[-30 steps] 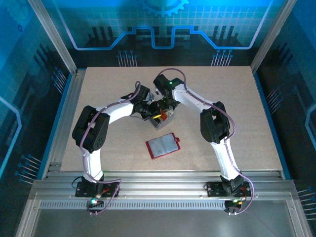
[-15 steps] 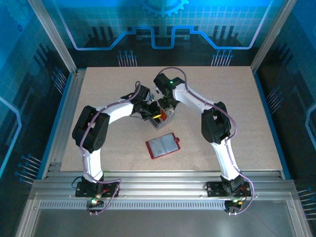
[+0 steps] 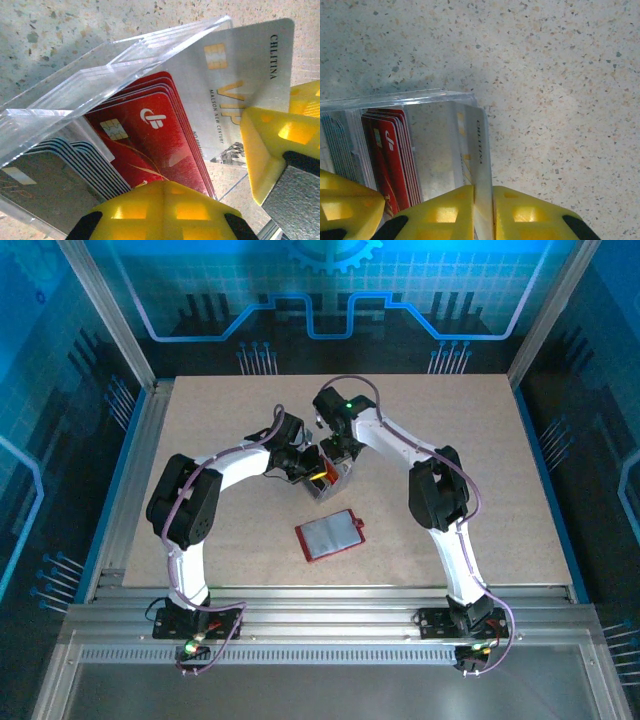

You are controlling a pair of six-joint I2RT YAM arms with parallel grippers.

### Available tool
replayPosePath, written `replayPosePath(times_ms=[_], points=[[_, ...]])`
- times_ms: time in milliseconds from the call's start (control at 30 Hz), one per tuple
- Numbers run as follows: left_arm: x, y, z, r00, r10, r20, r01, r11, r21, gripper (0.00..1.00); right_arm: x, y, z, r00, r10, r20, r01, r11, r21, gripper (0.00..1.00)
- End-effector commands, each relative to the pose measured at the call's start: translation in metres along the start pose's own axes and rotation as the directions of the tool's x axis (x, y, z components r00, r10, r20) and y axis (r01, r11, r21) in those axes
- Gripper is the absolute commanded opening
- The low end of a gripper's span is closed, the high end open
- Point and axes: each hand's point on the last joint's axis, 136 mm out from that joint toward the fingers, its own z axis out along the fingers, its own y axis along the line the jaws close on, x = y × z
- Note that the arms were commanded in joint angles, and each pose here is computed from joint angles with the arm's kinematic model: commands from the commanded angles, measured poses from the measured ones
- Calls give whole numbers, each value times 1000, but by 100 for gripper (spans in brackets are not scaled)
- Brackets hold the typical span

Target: Put the credit cards into the card holder

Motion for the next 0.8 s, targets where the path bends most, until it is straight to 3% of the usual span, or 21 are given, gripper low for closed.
replayPosePath(times_ms=[0,300,767], points=[[13,40,7,997,-64,-44,59,993,-101,3,8,4,-12,1000,-3,-26,2,998,-60,19],[13,41,6,997,-66,-43,62,993,-101,2,10,8,-19,999,12,-34,-16,993,-115,20],[14,41,6,997,-70,-42,65,993,-99,2,10,-7,-10,999,7,-45,-6,1000,12,37]])
